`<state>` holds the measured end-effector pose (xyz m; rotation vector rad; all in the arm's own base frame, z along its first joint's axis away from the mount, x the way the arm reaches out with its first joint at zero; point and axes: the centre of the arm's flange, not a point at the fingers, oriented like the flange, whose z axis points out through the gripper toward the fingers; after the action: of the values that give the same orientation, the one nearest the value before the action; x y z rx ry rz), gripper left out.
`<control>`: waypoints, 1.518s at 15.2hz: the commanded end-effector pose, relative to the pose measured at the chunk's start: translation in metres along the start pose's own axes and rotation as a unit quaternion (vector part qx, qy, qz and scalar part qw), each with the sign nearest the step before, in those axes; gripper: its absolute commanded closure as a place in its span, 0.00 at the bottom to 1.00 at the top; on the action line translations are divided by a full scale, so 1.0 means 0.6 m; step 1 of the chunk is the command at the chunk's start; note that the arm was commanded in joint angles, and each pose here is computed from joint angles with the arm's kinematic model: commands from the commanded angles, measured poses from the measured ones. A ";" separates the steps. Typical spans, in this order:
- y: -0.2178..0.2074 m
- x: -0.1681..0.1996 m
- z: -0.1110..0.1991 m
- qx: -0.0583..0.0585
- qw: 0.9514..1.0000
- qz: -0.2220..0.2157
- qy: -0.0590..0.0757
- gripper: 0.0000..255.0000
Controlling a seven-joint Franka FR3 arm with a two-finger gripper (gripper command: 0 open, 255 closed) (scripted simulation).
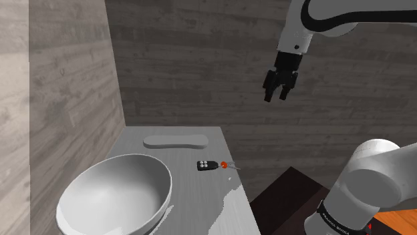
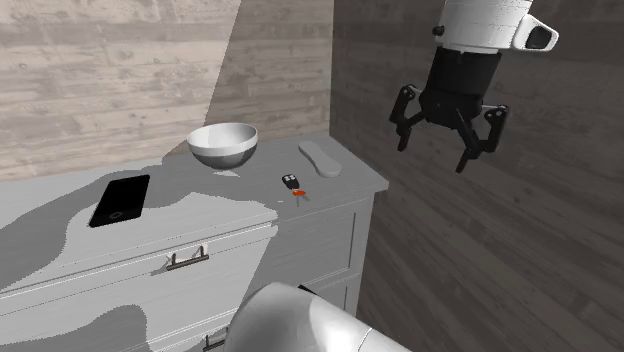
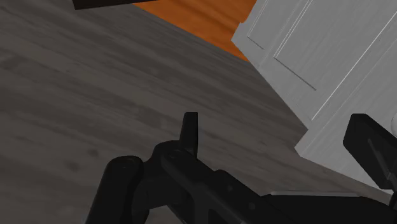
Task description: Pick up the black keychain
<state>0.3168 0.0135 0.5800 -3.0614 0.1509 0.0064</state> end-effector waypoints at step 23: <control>-0.421 -0.093 0.212 -0.035 0.920 -0.390 0.025 0.00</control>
<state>0.2933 0.2702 0.4798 -2.9636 -1.0307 -0.1089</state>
